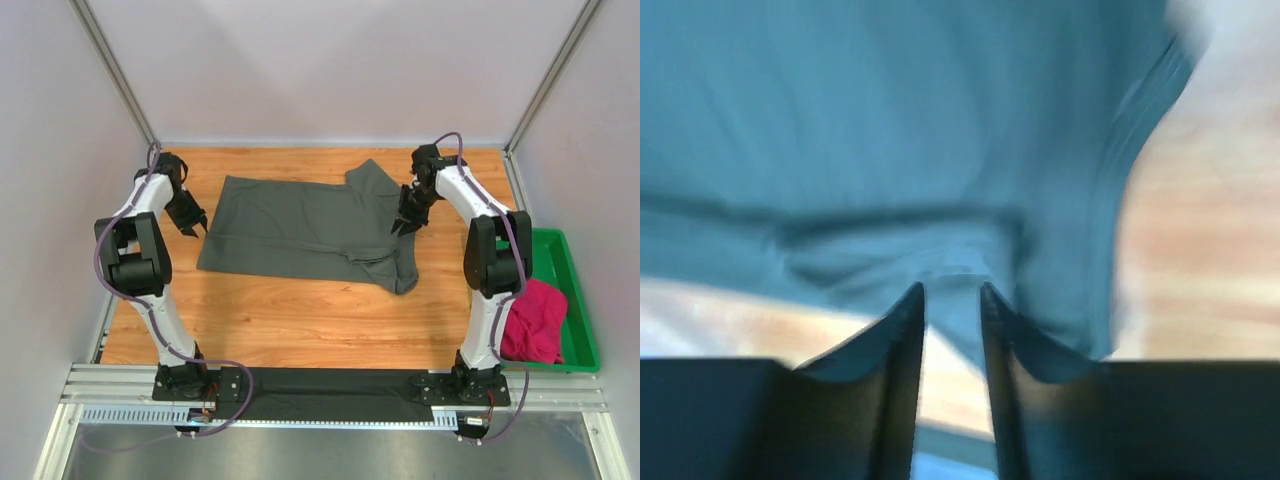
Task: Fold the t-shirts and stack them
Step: Fold the tshirt
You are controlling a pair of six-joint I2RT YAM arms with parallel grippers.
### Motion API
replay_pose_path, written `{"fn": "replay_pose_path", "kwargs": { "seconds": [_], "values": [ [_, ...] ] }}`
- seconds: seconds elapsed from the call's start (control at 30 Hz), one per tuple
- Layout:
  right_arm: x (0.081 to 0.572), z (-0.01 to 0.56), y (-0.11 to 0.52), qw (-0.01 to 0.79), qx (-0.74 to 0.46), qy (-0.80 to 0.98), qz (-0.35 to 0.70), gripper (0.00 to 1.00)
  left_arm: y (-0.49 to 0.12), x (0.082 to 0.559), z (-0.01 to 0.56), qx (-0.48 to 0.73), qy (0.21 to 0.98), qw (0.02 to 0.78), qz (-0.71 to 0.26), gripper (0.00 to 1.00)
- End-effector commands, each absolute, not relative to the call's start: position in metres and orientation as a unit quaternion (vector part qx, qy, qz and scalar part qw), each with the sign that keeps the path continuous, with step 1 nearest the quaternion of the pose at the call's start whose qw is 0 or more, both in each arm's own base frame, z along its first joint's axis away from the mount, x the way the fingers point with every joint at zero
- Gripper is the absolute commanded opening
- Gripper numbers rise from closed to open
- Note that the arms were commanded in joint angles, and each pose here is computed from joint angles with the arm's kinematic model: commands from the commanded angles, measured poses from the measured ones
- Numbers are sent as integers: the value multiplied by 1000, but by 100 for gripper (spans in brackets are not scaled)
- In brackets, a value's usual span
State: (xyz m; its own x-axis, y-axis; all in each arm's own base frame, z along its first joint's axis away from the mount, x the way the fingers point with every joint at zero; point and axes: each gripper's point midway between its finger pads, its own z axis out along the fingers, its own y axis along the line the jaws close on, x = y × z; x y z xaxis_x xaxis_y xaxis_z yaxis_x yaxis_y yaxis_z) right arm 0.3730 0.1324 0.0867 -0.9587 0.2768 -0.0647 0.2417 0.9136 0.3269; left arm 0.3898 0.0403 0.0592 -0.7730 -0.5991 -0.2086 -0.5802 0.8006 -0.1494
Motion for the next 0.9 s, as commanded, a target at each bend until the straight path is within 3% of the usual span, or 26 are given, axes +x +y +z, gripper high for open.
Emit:
{"fn": "replay_pose_path", "kwargs": {
  "seconds": [0.0, 0.1, 0.17, 0.27, 0.3, 0.4, 0.53, 0.87],
  "values": [
    [440, 91, 101, 148, 130, 975, 99, 33, 57, 402, 90, -291, 942, 167, 0, 41],
    [431, 119, 98, 156, 102, 979, 82, 45, 51, 389, 114, -268, 942, 201, 3, 44],
    [390, 122, 110, 124, 78, 984, 103, 48, 30, 385, 131, -233, 944, 233, -36, 44],
    [337, 99, 121, 97, 55, 986, 124, 50, -6, 371, 123, -210, 945, 230, -103, 35],
    [329, 111, 126, 117, 51, 982, 143, 50, -13, 357, 106, -213, 948, 209, -115, 28],
    [314, 98, 143, 108, 60, 973, 195, 51, -32, 349, 87, -215, 944, 192, -158, 19],
    [307, 84, 148, 89, 53, 976, 189, 44, -40, 346, 75, -210, 947, 170, -173, 13],
    [289, 56, 149, 53, 50, 983, 170, 26, -69, 346, 55, -199, 952, 136, -187, 10]
  ]
}}
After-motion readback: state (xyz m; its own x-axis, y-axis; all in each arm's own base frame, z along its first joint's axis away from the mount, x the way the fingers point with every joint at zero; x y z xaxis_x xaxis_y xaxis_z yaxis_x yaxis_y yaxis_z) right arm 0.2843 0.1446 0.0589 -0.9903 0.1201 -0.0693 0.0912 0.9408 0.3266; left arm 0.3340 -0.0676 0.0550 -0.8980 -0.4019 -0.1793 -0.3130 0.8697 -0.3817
